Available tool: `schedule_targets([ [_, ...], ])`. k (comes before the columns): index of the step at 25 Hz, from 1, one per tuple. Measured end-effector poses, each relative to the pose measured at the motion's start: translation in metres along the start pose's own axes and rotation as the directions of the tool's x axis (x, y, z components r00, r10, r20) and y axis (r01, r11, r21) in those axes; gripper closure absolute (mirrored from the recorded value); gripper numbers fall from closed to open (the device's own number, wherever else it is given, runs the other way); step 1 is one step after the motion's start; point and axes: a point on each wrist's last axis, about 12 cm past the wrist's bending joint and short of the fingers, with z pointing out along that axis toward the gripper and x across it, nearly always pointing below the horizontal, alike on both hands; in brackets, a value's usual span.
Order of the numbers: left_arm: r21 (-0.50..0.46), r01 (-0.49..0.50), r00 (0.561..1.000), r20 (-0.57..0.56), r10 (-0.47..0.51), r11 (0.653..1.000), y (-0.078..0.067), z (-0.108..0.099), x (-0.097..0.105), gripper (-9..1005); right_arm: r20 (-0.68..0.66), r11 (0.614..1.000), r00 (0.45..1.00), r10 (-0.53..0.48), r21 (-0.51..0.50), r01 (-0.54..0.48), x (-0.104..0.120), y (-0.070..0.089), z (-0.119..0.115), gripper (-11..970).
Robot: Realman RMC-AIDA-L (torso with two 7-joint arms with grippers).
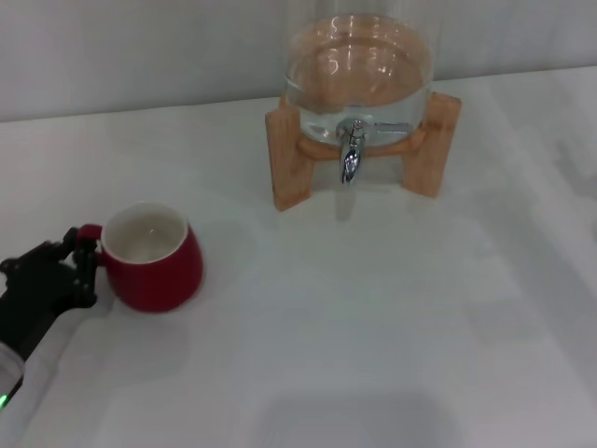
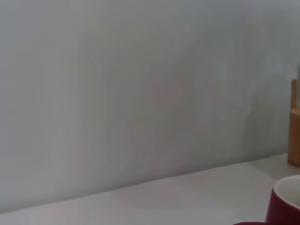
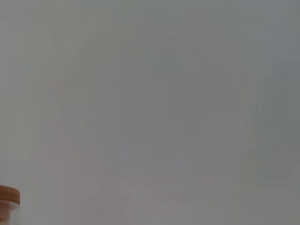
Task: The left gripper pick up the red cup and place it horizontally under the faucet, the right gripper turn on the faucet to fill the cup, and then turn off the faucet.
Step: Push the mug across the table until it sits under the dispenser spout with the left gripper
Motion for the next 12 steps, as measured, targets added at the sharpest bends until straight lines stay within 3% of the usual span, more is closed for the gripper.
schedule_targets([
  [12,0.072,-0.078,0.997,-0.02,0.08,0.994,-0.003,0.037,-0.02,873,-0.005,1.0,1.0,0.002,-0.014,-0.002,0.001,0.002,0.0,118],
])
